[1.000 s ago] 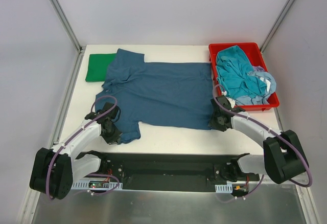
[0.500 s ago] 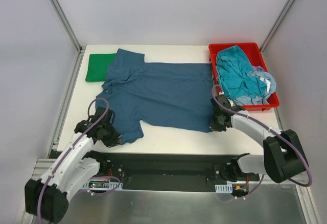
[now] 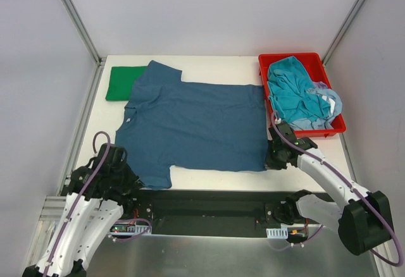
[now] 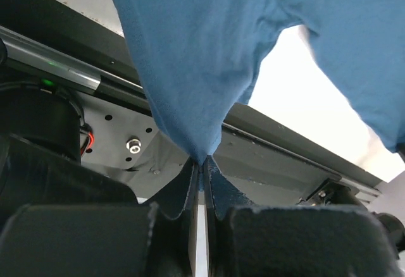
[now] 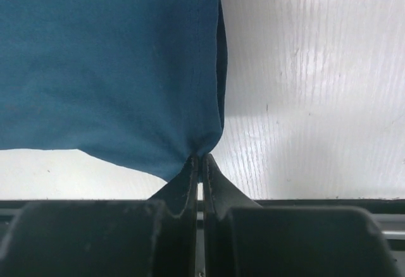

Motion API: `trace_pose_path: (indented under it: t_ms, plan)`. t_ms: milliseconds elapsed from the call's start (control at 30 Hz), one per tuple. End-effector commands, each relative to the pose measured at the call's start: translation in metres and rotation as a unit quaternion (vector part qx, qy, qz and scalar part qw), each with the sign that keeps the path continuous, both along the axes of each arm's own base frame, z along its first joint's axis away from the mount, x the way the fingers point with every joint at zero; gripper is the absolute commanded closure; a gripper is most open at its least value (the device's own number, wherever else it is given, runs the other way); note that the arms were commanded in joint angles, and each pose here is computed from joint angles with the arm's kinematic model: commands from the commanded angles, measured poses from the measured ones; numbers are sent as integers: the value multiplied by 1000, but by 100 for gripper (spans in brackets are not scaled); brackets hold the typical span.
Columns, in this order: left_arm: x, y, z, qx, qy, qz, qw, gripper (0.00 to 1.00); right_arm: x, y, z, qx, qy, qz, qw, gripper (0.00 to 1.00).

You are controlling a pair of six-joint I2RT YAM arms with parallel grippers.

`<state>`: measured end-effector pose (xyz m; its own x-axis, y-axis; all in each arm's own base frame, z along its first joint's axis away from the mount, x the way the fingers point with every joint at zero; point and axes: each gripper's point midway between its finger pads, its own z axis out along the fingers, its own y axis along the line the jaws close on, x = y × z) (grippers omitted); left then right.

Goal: Fold and stack the t-shirts
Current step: Grap the side of the flattened tshirt closest away from the robot with both arms

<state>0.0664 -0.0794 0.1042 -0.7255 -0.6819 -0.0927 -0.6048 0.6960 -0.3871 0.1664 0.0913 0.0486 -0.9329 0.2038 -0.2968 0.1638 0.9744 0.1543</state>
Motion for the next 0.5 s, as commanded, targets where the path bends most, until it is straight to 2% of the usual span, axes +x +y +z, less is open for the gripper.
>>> trace_pose_path:
  t_ms: [0, 233, 467]
  plan:
    - [-23, 2, 18, -10, 3, -7, 1000, 100, -31, 2, -4, 21, 45, 26, 998, 100]
    - [-33, 0, 21, -32, -16, -13, 999, 100, -46, 1, -4, 31, 55, 36, 997, 100]
    - [5, -24, 38, -83, -97, -47, 991, 100, -30, 3, 5, 26, 28, 41, 998, 99]
